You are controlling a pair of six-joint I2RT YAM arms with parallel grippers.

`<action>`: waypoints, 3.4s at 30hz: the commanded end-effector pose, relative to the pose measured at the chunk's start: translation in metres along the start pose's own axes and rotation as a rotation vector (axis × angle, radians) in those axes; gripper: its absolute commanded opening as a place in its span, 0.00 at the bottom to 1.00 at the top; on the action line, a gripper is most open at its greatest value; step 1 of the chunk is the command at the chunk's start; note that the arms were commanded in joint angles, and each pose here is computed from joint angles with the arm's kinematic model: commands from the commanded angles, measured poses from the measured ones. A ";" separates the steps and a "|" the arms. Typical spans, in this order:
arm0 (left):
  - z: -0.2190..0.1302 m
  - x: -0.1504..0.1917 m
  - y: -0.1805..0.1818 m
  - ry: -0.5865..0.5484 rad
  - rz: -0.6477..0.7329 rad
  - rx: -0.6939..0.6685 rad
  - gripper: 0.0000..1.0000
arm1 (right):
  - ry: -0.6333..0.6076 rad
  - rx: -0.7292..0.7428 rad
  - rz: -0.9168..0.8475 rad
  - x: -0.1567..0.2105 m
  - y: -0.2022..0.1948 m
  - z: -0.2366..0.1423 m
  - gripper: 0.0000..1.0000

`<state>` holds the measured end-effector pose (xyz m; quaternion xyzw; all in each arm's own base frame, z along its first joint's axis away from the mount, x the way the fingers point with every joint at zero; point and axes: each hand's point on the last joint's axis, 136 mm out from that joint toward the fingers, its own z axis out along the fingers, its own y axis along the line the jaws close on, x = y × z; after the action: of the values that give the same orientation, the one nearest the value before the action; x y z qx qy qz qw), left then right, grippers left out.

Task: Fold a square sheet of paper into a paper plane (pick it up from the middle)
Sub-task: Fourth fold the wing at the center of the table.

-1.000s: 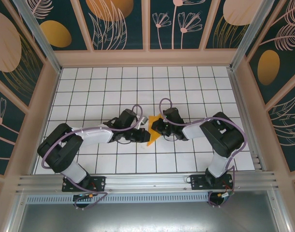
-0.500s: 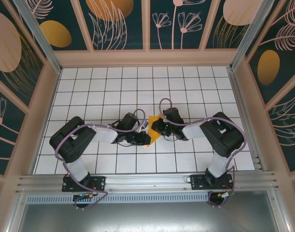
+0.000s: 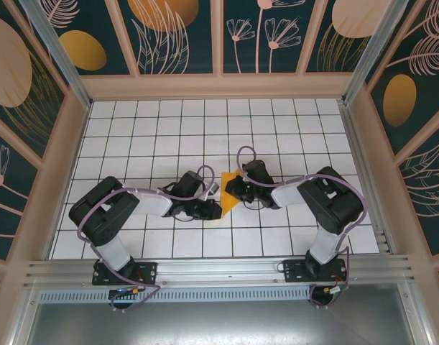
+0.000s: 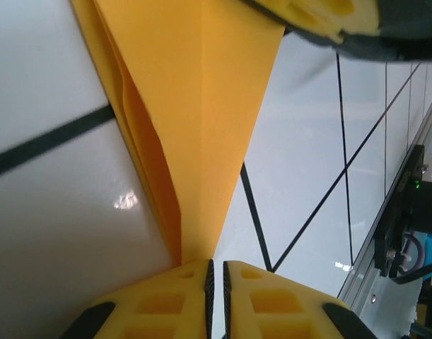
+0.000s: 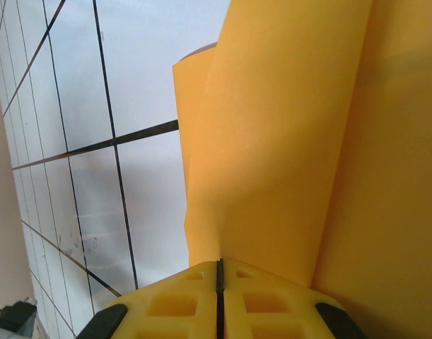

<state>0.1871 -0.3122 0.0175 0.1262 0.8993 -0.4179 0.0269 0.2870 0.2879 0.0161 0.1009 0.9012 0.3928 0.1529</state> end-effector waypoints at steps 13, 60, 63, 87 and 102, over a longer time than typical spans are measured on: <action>-0.032 -0.039 -0.054 -0.145 0.085 0.014 0.16 | 0.071 0.322 0.050 0.035 -0.091 0.000 0.11; -0.042 -0.018 -0.024 -0.165 0.005 -0.080 0.12 | 0.047 0.312 0.093 0.038 -0.087 -0.001 0.12; -0.038 -0.040 -0.039 -0.208 0.027 -0.041 0.12 | 0.045 0.311 0.092 0.037 -0.086 -0.001 0.12; 0.018 -0.008 0.056 -0.062 -0.124 -0.251 0.05 | 0.040 0.253 0.056 0.025 -0.060 0.003 0.14; 0.019 -0.011 0.051 -0.059 -0.090 -0.235 0.01 | -0.012 -0.024 -0.059 0.001 0.024 -0.028 0.01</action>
<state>0.2344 -0.3293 0.0142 0.0843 0.9121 -0.3875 0.1037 0.2879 0.2837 0.0580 0.0881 0.8971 0.3915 0.1846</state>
